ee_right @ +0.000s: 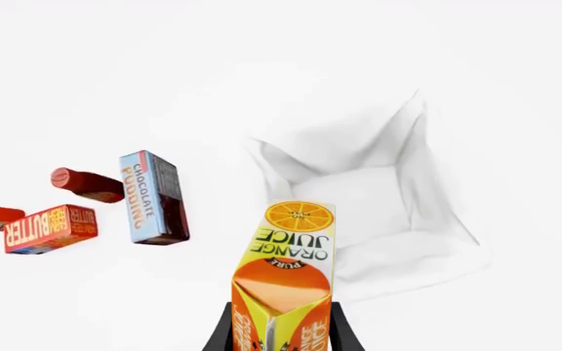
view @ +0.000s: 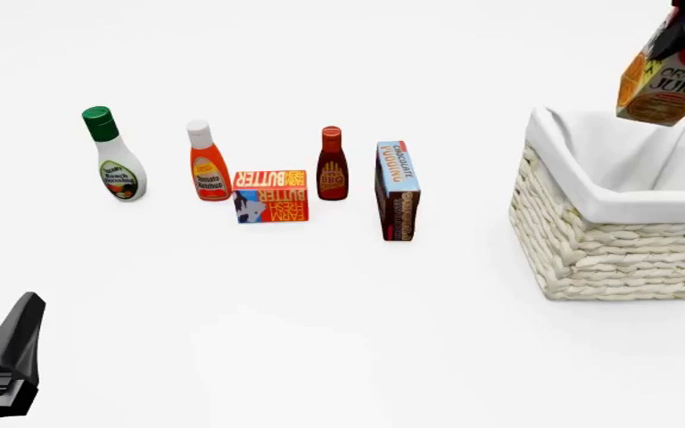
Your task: Pick the orange juice and place it in the basket.
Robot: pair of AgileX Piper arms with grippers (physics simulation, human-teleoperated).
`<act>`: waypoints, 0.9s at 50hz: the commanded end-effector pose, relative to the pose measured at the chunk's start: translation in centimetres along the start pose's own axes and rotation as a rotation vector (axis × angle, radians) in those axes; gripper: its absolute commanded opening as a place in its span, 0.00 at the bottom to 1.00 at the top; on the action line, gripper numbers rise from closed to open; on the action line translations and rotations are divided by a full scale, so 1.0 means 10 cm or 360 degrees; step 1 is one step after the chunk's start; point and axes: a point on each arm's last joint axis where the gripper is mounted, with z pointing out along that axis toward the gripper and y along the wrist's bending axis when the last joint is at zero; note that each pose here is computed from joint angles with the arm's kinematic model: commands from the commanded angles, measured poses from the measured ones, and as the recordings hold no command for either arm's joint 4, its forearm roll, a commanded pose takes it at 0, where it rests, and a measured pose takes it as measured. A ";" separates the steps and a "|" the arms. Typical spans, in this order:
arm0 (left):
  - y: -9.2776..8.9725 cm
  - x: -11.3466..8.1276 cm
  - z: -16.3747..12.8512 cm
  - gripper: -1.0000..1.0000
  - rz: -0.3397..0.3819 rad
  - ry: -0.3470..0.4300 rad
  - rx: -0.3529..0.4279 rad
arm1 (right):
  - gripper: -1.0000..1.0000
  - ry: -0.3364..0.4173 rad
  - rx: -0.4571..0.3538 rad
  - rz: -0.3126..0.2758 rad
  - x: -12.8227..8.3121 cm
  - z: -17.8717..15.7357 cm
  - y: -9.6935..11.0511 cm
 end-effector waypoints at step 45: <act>0.00 0.00 0.00 1.00 0.0000 0.0000 0.0000 | 0.00 0.0089 0.0166 0.0325 0.02 0.22 -0.37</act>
